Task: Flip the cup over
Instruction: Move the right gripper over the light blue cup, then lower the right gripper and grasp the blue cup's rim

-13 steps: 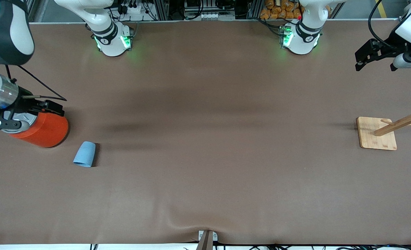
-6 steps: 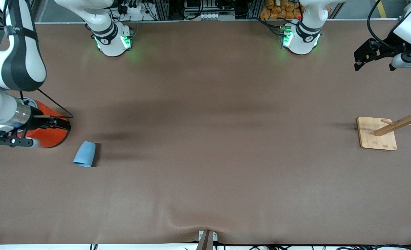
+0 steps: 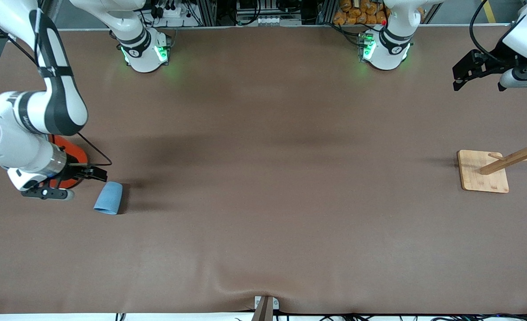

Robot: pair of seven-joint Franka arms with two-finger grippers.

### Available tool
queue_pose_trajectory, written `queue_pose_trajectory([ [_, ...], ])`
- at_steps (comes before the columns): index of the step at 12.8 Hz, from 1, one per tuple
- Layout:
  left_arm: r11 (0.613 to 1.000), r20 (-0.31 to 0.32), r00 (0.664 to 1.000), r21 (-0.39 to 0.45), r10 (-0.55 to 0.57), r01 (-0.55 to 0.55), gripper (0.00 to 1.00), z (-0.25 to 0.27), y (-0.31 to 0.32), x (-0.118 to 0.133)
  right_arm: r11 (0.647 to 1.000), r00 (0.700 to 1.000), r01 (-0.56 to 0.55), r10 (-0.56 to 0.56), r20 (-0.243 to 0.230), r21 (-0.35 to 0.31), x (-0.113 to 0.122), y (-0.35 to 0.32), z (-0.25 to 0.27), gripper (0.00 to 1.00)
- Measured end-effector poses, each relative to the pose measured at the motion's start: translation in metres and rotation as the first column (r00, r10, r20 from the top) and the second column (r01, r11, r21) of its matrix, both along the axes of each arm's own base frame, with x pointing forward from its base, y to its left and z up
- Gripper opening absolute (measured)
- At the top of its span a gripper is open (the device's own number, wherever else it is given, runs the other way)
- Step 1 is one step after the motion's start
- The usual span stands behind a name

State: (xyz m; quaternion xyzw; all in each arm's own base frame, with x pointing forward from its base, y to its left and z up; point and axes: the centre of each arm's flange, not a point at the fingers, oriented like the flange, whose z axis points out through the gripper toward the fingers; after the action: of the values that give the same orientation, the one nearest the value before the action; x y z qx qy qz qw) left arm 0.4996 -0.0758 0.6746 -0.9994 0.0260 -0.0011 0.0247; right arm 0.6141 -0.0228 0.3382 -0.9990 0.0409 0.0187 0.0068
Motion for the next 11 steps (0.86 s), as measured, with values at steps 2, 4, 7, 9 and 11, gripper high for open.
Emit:
queue_pose_trajectory([
  [2,1.0,0.0,1.0,0.0,0.0,0.0,1.0,0.0,0.0,0.0,1.0,1.0,0.005,-0.005,-0.004,-0.001,0.002,-0.003,-0.015,1.0],
  [4,1.0,0.0,1.0,0.0,0.0,0.0,1.0,0.0,0.0,0.0,1.0,1.0,0.014,-0.014,-0.001,-0.002,0.004,-0.009,-0.027,1.0],
  [7,1.0,0.001,1.0,0.0,0.002,-0.002,1.0,0.0,0.001,0.0,1.0,1.0,0.021,-0.021,0.005,-0.004,0.007,-0.013,-0.044,1.0],
  [9,1.0,0.006,1.0,-0.001,0.007,-0.007,1.0,0.003,0.004,0.0,1.0,1.0,0.022,-0.022,0.003,-0.004,0.008,-0.014,-0.048,1.0],
  [11,1.0,0.018,1.0,-0.002,0.007,-0.007,1.0,0.009,0.004,-0.001,1.0,1.0,0.025,-0.025,0.006,-0.005,0.008,-0.015,-0.048,1.0],
])
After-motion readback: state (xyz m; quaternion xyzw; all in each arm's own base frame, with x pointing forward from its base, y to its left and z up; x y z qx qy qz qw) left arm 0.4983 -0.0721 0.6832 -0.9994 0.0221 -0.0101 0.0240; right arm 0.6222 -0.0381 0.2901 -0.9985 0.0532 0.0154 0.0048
